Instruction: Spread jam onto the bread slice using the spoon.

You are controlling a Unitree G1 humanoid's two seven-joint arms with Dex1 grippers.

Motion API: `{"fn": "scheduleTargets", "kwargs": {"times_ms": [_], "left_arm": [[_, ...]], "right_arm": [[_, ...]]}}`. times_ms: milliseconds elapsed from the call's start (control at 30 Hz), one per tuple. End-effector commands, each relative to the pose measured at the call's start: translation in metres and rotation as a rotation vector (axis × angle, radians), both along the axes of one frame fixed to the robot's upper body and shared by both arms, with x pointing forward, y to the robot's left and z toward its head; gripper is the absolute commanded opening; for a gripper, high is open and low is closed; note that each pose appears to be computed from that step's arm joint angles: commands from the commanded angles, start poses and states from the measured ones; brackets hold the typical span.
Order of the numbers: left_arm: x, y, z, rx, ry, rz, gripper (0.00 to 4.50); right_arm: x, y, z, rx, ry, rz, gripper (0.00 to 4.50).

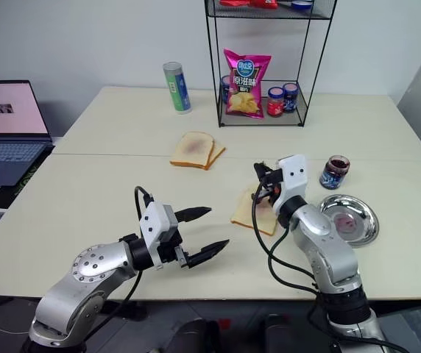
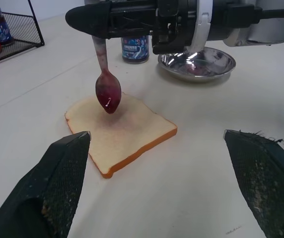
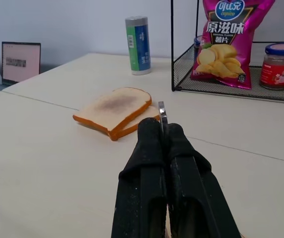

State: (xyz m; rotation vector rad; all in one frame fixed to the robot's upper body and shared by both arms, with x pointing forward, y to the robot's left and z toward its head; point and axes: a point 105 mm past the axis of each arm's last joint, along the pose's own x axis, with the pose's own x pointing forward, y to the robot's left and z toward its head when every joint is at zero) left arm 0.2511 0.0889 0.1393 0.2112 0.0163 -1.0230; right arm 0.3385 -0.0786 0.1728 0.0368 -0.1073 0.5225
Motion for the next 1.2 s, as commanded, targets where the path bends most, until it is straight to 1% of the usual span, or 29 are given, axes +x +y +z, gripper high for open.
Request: {"fn": "scheduleTargets", "kwargs": {"times_ms": [33, 233, 933, 1000, 1033, 1100, 1200], "left_arm": [[-0.001, -0.001, 0.011, -0.008, -0.04, -0.015, 4.5], [-0.001, 0.0, 0.01, -0.009, -0.039, -0.012, 4.5], [0.001, 0.0, 0.011, -0.008, -0.037, -0.02, 4.5], [0.0, -0.001, 0.011, -0.009, -0.036, -0.022, 4.5], [0.0, -0.001, 0.011, -0.01, -0.036, -0.022, 4.5], [0.0, -0.001, 0.011, -0.011, -0.036, -0.024, 4.5], [0.0, -0.002, 0.011, -0.01, -0.037, -0.026, 4.5]], "right_arm": [[-0.007, 0.002, 0.023, 0.014, -0.086, 0.022, 0.02], [-0.009, 0.001, 0.023, 0.013, -0.082, 0.029, 0.02], [-0.008, -0.01, 0.024, 0.131, -0.013, -0.006, 0.02], [-0.005, -0.013, 0.016, 0.225, 0.061, -0.021, 0.02], [-0.003, -0.015, 0.007, 0.276, 0.114, -0.028, 0.02], [0.0, -0.019, -0.008, 0.32, 0.18, -0.047, 0.02], [0.006, -0.028, -0.023, 0.384, 0.247, -0.095, 0.02]]}}
